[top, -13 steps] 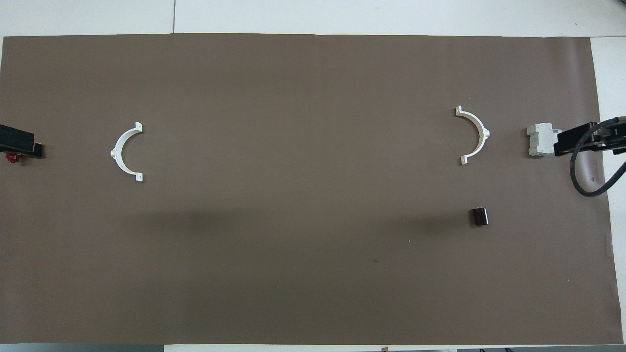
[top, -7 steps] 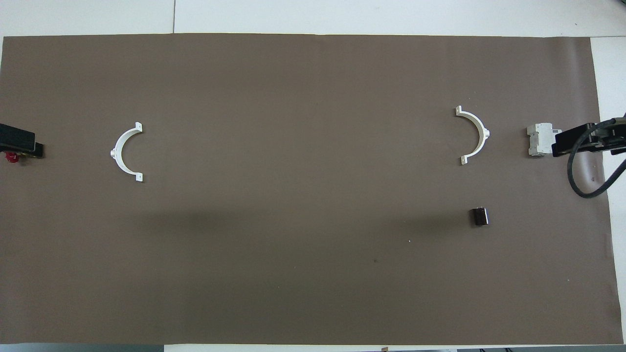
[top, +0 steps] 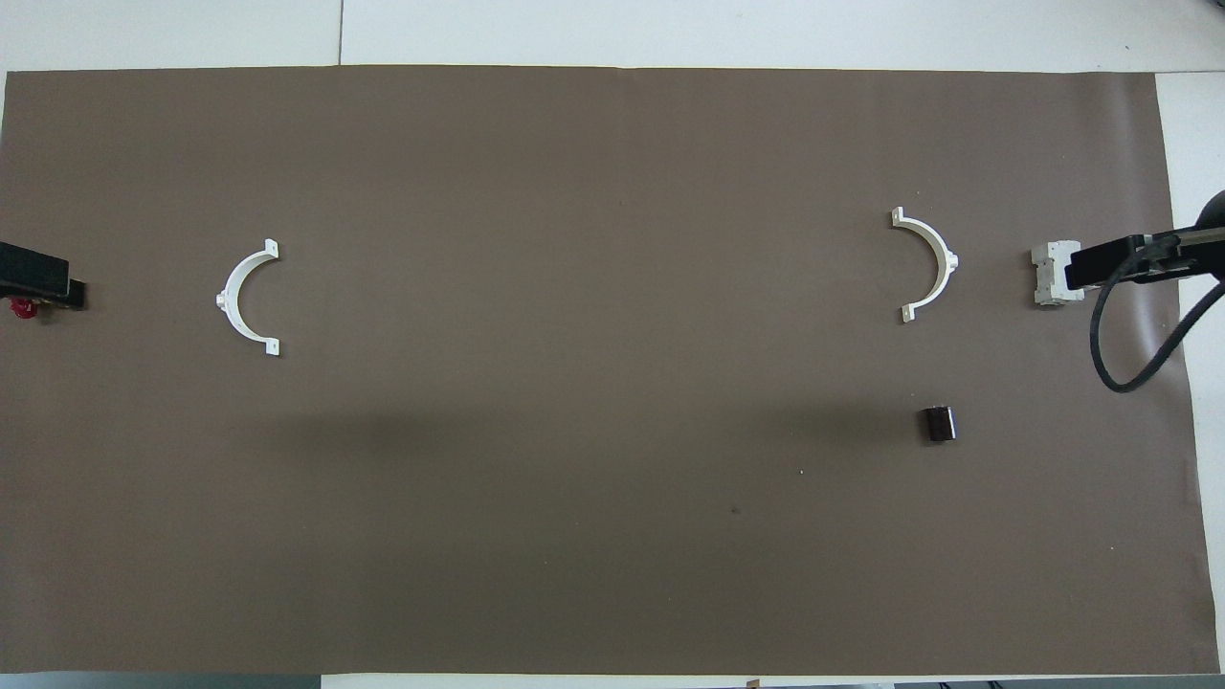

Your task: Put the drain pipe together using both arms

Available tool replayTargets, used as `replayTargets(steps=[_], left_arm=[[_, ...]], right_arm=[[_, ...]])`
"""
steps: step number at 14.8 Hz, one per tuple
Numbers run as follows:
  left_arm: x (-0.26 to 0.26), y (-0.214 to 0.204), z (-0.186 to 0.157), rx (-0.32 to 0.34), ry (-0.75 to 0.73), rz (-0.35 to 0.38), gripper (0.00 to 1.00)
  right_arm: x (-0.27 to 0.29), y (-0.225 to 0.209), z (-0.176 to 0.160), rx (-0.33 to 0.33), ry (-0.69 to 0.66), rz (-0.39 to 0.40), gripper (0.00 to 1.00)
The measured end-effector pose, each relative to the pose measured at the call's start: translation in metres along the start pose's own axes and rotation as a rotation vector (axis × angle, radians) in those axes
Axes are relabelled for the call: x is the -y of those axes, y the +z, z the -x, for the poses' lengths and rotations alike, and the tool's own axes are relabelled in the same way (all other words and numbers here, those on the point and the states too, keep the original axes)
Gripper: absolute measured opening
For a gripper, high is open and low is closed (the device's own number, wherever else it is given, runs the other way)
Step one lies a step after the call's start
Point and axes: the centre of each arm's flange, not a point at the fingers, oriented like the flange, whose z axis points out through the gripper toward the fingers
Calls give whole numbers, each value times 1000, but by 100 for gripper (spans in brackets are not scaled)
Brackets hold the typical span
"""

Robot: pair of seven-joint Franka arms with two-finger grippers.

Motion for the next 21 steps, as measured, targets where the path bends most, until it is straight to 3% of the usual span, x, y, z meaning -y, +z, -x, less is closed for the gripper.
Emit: replayTargets(steps=[7, 10, 14, 17, 18, 21], left_arm=[[0, 1, 0, 4, 0, 0, 100], [0, 1, 1, 6, 1, 0, 100], [-1, 1, 1, 7, 1, 0, 100], [-1, 1, 1, 7, 1, 0, 100], [-1, 1, 1, 7, 1, 0, 100], [-1, 1, 1, 8, 1, 0, 100]], right_arm=[[-6, 186, -74, -32, 6, -51, 100], [-7, 250, -85, -30, -27, -57, 100], [-17, 286, -69, -50, -42, -51, 96], [-23, 294, -62, -41, -43, -52, 76], [-23, 294, -61, -39, -48, -52, 75], [-22, 293, -58, -36, -54, -53, 44]])
